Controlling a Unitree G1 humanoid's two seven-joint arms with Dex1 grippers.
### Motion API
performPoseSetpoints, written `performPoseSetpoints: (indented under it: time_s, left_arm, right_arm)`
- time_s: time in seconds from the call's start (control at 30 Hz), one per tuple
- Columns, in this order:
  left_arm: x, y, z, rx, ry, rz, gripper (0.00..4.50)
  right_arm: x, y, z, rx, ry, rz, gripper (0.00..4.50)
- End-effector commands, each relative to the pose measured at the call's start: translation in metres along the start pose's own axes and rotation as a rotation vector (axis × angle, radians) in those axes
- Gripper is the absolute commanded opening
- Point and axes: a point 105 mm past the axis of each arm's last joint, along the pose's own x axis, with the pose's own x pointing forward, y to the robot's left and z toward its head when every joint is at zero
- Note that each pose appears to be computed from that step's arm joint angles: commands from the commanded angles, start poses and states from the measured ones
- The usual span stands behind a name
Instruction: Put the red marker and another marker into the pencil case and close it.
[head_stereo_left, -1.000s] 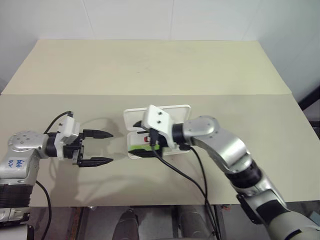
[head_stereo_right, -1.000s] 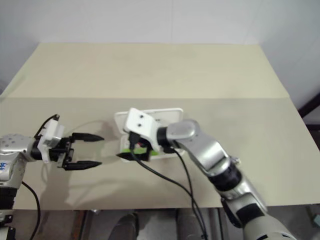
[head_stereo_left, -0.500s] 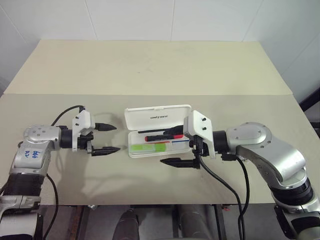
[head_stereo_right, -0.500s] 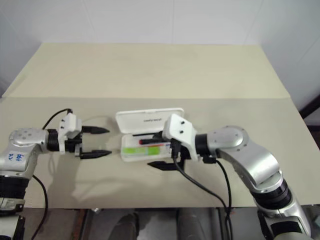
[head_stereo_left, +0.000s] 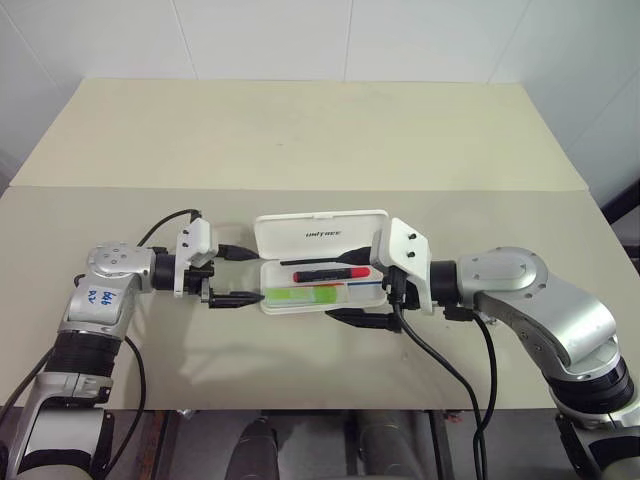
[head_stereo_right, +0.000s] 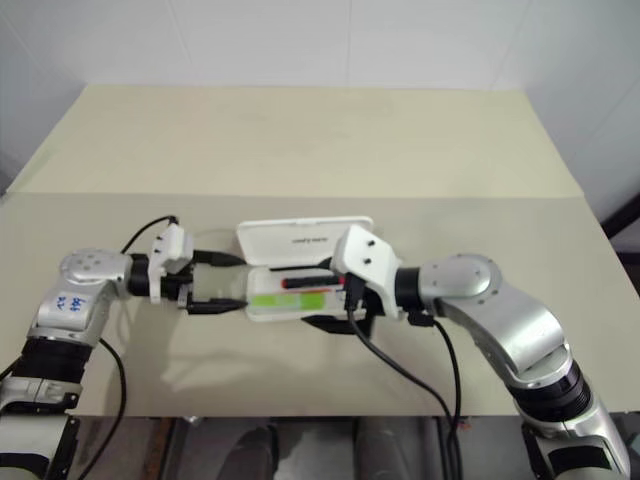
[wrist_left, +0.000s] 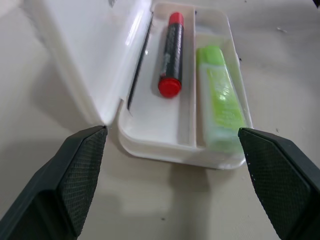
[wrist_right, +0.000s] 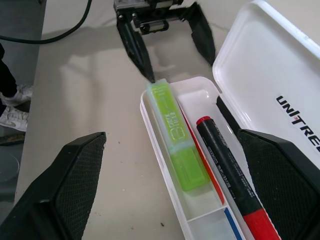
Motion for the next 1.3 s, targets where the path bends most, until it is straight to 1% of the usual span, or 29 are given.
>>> performPoseSetpoints:
  time_s: [0.03, 0.17, 0.33, 0.43, 0.57, 0.7, 0.77, 0.83, 0.93, 1.07, 1.3]
  left_arm:
    - [0.001, 0.004, 0.011, 0.052, -0.014, 0.008, 4.50]
    - [0.003, 0.005, 0.013, 0.068, -0.019, 0.006, 4.50]
    - [-0.006, 0.002, 0.031, 0.109, -0.083, -0.006, 4.50]
    - [-0.030, -0.008, 0.052, 0.165, -0.204, -0.076, 4.50]
    - [-0.050, -0.012, 0.057, 0.163, -0.258, -0.094, 4.50]
    - [-0.057, -0.013, 0.062, 0.161, -0.296, -0.090, 4.50]
    - [-0.057, -0.015, 0.062, 0.160, -0.303, -0.092, 4.50]
    - [-0.056, -0.018, 0.064, 0.156, -0.324, -0.104, 4.50]
    - [-0.056, -0.022, 0.067, 0.151, -0.361, -0.114, 4.50]
    - [-0.058, -0.029, 0.067, 0.127, -0.393, -0.117, 4.50]
    - [-0.062, -0.032, 0.065, 0.116, -0.400, -0.111, 4.50]
  right_arm:
    - [-0.008, -0.002, 0.007, -0.035, -0.019, -0.025, 4.48]
    - [-0.010, -0.004, 0.006, -0.037, -0.015, -0.035, 4.48]
    - [-0.020, -0.007, 0.001, -0.024, 0.004, -0.058, 4.48]
    - [-0.045, -0.019, -0.025, 0.023, 0.093, -0.143, 4.48]
    - [-0.076, -0.027, -0.048, 0.061, 0.177, -0.203, 4.48]
    - [-0.108, -0.033, -0.080, 0.092, 0.316, -0.247, 4.48]
    - [-0.125, -0.034, -0.099, 0.079, 0.413, -0.248, 4.48]
    - [-0.137, -0.038, -0.106, 0.078, 0.457, -0.260, 4.48]
    - [-0.149, -0.044, -0.108, 0.095, 0.464, -0.285, 4.48]
    - [-0.163, -0.044, -0.118, 0.154, 0.481, -0.309, 4.48]
    - [-0.163, -0.045, -0.129, 0.240, 0.447, -0.315, 4.48]
